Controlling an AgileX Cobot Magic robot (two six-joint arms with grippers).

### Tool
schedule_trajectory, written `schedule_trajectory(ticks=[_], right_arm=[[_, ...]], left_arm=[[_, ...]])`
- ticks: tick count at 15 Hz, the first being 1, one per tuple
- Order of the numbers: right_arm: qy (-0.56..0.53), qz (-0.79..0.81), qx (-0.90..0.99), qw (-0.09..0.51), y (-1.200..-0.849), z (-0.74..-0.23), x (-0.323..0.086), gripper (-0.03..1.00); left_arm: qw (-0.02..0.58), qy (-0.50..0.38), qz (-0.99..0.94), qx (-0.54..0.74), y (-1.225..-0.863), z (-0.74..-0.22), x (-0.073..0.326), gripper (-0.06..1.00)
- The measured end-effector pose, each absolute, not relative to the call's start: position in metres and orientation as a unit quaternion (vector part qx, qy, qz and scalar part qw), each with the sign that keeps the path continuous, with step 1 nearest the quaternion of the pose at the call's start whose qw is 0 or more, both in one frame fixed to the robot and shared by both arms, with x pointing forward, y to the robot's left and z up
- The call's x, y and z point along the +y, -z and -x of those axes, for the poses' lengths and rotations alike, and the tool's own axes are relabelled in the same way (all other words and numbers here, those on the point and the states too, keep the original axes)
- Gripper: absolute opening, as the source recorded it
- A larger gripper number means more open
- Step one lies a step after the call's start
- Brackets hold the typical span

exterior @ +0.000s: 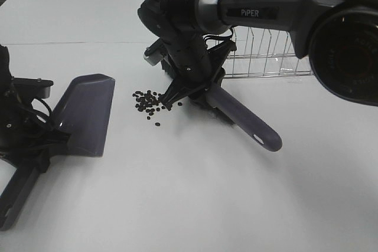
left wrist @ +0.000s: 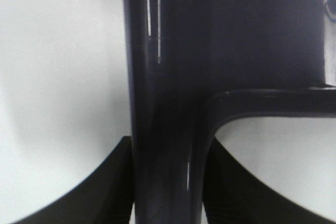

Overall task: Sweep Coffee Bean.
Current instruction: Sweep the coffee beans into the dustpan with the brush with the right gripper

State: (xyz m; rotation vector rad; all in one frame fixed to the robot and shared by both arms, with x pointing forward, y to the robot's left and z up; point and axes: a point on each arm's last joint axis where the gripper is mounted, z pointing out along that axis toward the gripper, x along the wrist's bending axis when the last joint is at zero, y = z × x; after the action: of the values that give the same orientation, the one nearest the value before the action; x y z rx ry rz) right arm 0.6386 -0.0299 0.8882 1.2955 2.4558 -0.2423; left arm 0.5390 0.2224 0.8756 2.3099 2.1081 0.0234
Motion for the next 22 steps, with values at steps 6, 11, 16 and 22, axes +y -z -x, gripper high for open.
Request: schedule_trajectory(ticks=[6,11,16,22], right_arm=[[0.035,-0.509,0.858,0.069,-0.867,-0.638,-0.004,0.29],[-0.019,-0.558,0.829,-0.034,-0.864,-0.633,0.018,0.29],[-0.127,-0.605,0.776,-0.127,-0.869,-0.632,0.044,0.29],[-0.219,-0.642,0.71,-0.188,-0.871,-0.638,0.063,0.29]], left_arm=[[0.009,-0.003,-0.742,0.67,-0.876,-0.539,0.222,0.34],[0.009,-0.003,-0.743,0.67,-0.876,-0.539,0.222,0.34],[0.008,-0.003,-0.743,0.67,-0.876,-0.538,0.222,0.34],[0.007,-0.002,-0.743,0.67,-0.876,-0.538,0.222,0.34]])
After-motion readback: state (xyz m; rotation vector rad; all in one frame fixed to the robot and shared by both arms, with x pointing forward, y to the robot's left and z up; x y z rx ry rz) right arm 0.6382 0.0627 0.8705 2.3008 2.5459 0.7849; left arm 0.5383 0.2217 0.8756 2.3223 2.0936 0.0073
